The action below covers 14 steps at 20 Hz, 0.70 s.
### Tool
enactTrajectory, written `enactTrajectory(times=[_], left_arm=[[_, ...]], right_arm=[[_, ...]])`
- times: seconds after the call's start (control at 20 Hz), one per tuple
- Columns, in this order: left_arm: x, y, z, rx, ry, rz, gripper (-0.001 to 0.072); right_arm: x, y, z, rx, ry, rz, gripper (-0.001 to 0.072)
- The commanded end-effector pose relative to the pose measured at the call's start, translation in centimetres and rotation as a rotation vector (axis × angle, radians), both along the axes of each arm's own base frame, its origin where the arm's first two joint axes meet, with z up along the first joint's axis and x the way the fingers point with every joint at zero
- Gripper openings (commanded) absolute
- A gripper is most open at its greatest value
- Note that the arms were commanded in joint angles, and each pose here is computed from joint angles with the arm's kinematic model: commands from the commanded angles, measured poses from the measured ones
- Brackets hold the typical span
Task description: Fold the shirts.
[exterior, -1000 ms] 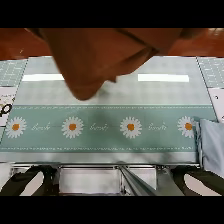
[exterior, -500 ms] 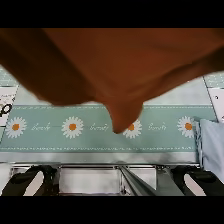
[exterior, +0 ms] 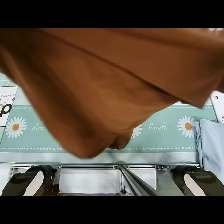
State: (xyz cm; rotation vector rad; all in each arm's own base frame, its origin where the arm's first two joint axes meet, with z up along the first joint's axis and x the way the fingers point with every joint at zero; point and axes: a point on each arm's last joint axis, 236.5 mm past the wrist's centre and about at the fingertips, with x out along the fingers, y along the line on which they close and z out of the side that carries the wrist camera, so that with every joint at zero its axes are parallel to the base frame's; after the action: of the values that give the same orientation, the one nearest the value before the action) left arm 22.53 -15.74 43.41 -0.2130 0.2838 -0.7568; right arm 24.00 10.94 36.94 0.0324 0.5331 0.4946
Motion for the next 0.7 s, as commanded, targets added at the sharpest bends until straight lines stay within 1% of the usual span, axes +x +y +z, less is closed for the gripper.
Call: enactTrajectory(times=[0.0, 0.15, 0.3, 0.35, 0.5, 0.65], left_arm=[[3.3, 0.4, -7.4, 0.006, 0.210, -0.018, 0.0020], [8.3, 1.0, -15.5, -0.050, 0.394, 0.016, 0.0020], [14.1, 1.4, -23.7, -0.074, 0.523, 0.074, 0.0020], [15.6, 1.2, -26.1, -0.065, 0.560, 0.075, 0.0020], [20.1, 0.1, -33.4, -0.066, 0.679, 0.114, 0.0020], [23.6, -0.9, -39.3, -0.062, 0.745, 0.170, 0.0020]], right_arm=[[3.0, 0.1, -7.6, 0.020, 0.196, -0.015, 0.0027], [6.5, 0.3, -15.8, 0.054, 0.382, -0.040, 0.0027], [10.6, -0.1, -22.0, 0.066, 0.503, -0.085, 0.0027], [12.2, -0.1, -23.9, 0.074, 0.538, -0.099, 0.0027], [16.7, -0.5, -29.6, 0.104, 0.615, -0.166, 0.0028], [21.3, -0.4, -33.5, 0.174, 0.624, -0.232, 0.0028]])
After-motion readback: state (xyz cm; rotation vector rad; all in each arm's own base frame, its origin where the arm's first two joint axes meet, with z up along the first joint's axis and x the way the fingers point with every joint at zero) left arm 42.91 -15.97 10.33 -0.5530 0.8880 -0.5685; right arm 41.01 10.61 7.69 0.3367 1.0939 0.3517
